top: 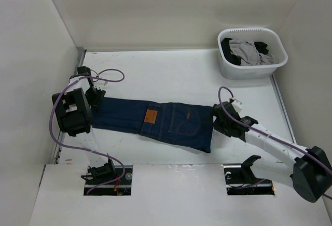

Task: Fold and stack the trousers
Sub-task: Fold the trousers

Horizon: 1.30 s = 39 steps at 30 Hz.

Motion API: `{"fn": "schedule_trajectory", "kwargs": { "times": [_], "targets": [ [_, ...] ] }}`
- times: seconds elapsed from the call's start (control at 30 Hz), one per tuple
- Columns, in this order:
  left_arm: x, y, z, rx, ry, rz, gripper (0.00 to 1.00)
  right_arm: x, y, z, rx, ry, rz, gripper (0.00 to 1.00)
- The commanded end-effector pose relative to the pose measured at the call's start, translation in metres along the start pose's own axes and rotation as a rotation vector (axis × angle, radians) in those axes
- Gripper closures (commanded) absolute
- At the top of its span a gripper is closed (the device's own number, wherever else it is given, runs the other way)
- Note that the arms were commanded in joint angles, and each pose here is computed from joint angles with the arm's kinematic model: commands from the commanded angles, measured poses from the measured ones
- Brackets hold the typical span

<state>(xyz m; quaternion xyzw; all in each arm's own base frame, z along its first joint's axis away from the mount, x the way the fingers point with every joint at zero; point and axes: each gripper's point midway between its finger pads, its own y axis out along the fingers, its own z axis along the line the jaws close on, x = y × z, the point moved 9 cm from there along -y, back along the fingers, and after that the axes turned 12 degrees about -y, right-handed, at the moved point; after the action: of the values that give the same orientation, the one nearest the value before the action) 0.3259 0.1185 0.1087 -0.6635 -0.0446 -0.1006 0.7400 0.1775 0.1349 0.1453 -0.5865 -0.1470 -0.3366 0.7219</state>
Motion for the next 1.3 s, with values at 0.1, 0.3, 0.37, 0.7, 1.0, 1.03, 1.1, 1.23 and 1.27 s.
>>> {"fn": "schedule_trajectory", "kwargs": {
  "times": [0.1, 0.3, 0.37, 0.7, 1.0, 1.03, 1.1, 1.23, 1.27],
  "targets": [
    [0.007, 0.0, 0.004, -0.003, -0.029, -0.05, 0.55, -0.005, 0.02, -0.01, 0.107, 0.06, 0.093, 0.04],
    [0.006, -0.011, 0.008, 0.003, -0.061, -0.082, 0.54, -0.028, 0.032, 0.006, 0.238, 0.061, 0.248, 0.18],
    [0.004, -0.014, 0.01, 0.001, -0.068, -0.089, 0.53, -0.03, 0.034, 0.01, 0.263, 0.061, 0.279, 0.34],
    [0.006, -0.039, 0.013, -0.095, -0.115, -0.115, 0.5, 0.051, -0.019, -0.032, 0.194, 0.061, 0.116, 1.0],
    [0.016, -0.043, -0.024, -0.149, -0.053, -0.12, 0.5, 0.136, -0.107, -0.023, 0.025, -0.236, 0.077, 1.0],
    [0.017, -0.043, -0.027, -0.151, -0.049, -0.119, 0.5, 0.146, -0.114, -0.013, 0.016, -0.261, 0.058, 1.0],
    [0.017, -0.043, -0.03, -0.154, -0.041, -0.117, 0.5, 0.16, -0.119, 0.013, 0.018, -0.319, 0.057, 1.0],
    [0.015, -0.042, -0.031, -0.155, -0.041, -0.116, 0.5, 0.159, -0.104, 0.084, 0.082, -0.463, 0.098, 1.0],
    [0.014, -0.042, -0.031, -0.155, -0.043, -0.116, 0.5, 0.155, -0.096, 0.105, 0.099, -0.498, 0.114, 1.0]
  ]
}}
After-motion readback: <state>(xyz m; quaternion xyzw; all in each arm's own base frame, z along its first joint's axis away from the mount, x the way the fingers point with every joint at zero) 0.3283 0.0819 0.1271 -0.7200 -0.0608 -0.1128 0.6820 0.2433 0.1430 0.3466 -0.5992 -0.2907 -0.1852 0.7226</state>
